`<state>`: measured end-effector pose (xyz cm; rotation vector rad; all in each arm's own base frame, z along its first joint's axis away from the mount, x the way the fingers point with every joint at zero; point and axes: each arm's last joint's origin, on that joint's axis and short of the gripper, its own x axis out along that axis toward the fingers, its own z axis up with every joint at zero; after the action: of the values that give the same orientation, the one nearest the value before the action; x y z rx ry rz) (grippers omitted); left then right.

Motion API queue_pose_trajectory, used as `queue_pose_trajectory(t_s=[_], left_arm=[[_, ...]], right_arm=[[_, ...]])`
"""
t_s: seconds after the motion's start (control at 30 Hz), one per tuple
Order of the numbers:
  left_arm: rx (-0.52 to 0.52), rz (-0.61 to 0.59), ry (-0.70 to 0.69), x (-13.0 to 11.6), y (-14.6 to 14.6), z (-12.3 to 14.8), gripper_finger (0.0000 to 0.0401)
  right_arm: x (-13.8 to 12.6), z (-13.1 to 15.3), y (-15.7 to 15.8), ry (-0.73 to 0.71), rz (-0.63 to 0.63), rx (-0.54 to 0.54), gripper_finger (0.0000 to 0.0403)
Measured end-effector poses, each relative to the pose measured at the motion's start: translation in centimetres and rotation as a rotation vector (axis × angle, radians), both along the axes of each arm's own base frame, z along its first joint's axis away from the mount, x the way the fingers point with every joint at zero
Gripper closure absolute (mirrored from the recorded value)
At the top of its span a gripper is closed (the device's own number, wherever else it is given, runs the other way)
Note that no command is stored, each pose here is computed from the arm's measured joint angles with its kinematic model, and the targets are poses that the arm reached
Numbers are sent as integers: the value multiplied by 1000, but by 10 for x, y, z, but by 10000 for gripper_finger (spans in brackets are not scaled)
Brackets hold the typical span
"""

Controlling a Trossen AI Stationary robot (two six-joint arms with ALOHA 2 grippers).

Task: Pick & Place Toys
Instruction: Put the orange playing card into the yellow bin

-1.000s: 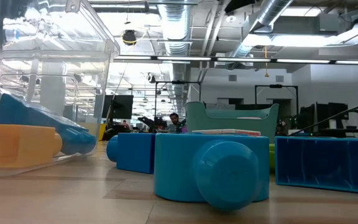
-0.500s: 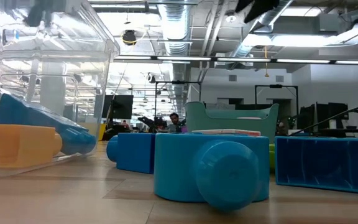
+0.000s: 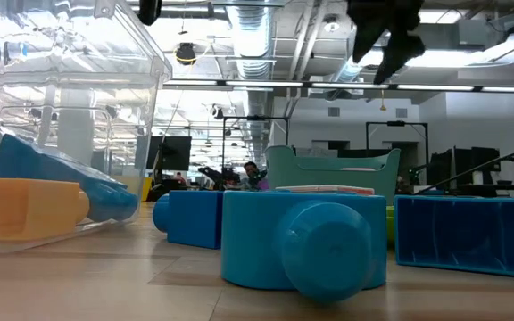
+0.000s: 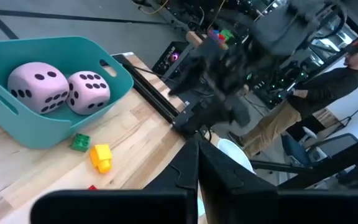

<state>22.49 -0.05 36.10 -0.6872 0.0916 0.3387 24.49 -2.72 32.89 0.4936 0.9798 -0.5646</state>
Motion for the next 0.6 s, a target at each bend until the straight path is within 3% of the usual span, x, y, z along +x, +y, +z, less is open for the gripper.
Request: queue_pose_trajectory(t_s=[0.2,0.37,0.6], left_arm=[[0,-1,-39,0,0,4,401],[33,-7,-70,0,0,8,401],[36,-18,-82,-2,-2,10,401]], right_arm=[[21,-40,7,20,-16,78,16],[51,-73,8,-34,12,233,6],[71,-125,13,130,21,299,6]])
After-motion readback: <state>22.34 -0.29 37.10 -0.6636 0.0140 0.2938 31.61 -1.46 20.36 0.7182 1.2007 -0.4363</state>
